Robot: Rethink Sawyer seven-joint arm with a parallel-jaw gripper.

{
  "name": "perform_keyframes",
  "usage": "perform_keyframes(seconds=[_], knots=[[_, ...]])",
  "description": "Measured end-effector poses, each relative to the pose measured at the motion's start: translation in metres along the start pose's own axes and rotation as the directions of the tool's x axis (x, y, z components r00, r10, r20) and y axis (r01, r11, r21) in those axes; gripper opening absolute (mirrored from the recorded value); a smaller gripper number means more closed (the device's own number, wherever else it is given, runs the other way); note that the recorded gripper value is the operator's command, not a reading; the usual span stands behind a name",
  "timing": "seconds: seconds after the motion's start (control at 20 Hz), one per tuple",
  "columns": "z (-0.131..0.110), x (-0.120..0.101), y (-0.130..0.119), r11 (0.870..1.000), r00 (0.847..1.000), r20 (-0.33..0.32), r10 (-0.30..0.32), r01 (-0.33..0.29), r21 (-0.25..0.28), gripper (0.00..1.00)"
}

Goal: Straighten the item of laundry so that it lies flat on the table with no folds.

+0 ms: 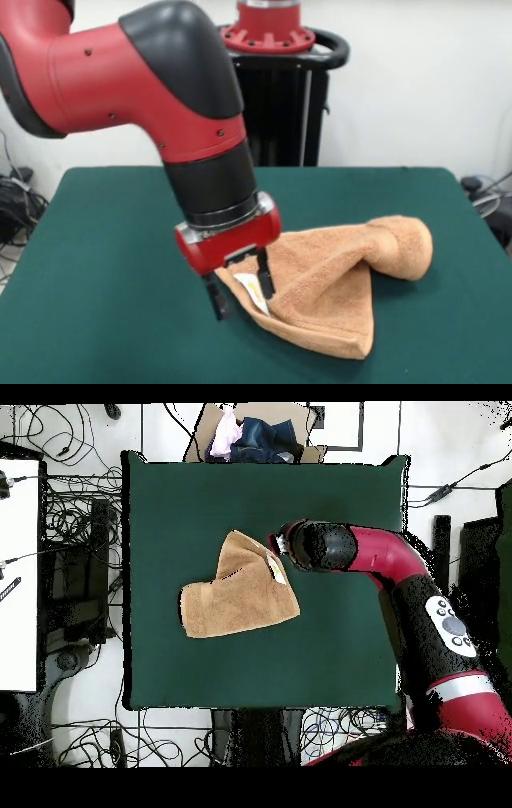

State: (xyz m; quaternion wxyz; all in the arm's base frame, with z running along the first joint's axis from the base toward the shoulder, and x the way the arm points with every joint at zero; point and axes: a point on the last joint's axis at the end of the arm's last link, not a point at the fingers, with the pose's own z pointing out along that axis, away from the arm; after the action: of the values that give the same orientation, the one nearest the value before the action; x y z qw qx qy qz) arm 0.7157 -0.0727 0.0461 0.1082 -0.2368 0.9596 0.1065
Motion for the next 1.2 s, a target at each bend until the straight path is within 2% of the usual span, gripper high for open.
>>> perform_keyframes(seconds=[0.2, 0.55, 0.7, 1.2], knots=[[0.004, -0.004, 0.012, 1.000, 1.000, 0.016, -0.008, 0.009, 0.000, 1.00], [0.035, 0.003, 0.033, 1.000, 0.997, 0.082, -0.012, 0.011, 0.012, 1.00], [0.047, 0.008, 0.034, 1.000, 0.995, 0.096, 0.000, -0.001, 0.013, 1.00], [0.068, 0.024, 0.038, 1.000, 0.996, 0.085, 0.022, -0.021, -0.007, 1.00]])
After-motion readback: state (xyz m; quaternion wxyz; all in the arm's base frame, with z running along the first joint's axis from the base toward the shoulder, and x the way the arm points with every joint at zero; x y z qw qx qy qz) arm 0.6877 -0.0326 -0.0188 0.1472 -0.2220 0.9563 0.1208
